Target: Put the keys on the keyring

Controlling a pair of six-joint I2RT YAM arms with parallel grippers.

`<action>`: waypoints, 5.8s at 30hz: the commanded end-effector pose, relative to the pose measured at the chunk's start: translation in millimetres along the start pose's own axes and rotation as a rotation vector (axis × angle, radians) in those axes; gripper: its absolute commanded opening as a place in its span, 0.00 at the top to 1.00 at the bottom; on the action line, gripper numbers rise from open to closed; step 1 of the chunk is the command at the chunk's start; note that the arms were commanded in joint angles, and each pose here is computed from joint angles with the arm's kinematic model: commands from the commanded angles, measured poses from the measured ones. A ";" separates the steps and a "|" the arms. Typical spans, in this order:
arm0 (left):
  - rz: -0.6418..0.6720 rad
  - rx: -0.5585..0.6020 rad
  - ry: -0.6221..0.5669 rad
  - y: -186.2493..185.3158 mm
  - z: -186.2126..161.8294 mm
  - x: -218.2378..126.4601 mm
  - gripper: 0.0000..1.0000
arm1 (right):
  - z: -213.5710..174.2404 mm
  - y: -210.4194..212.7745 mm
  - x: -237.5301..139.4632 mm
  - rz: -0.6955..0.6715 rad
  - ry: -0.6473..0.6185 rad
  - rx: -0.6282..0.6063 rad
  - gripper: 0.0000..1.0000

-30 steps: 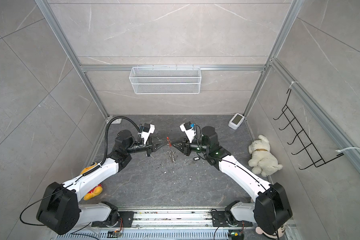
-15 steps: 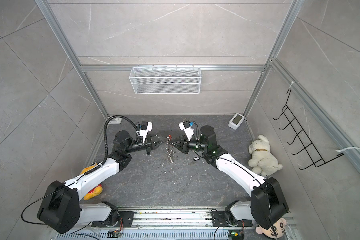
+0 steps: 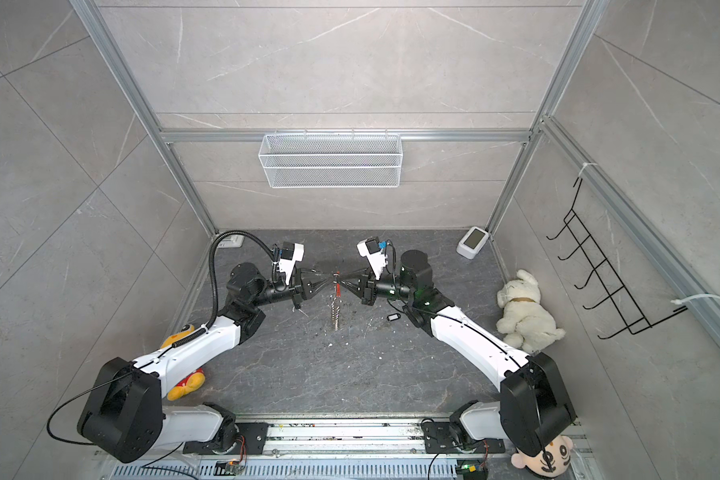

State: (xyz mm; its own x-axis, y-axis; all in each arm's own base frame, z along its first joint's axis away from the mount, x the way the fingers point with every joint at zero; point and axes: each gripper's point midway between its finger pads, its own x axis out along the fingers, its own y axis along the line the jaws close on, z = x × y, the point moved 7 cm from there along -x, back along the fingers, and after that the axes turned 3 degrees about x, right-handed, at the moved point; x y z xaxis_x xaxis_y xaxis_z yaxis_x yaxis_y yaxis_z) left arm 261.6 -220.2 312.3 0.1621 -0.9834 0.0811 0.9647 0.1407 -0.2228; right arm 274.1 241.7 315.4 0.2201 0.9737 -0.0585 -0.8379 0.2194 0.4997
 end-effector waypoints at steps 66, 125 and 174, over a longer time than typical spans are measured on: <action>-0.191 0.080 0.299 -6.9 -10.0 9.7 1.00 | -3.1 28.3 1.9 -0.111 0.273 -0.301 1.00; 0.234 0.218 0.060 2.4 -34.8 -7.5 1.00 | -132.1 -129.5 -106.0 -1.031 0.255 0.564 0.54; 0.215 0.109 0.024 7.8 -47.2 -1.0 1.00 | -163.7 -164.0 -65.4 -0.980 0.441 0.511 1.00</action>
State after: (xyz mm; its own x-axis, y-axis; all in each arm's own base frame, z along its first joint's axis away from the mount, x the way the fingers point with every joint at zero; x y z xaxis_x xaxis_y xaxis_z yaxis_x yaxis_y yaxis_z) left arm 255.9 -223.0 241.9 0.3367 -0.9382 -0.0799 0.9217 0.3458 -0.1759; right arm 309.7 149.3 84.6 0.3519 0.3638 -0.8624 -0.0485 0.9272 0.3714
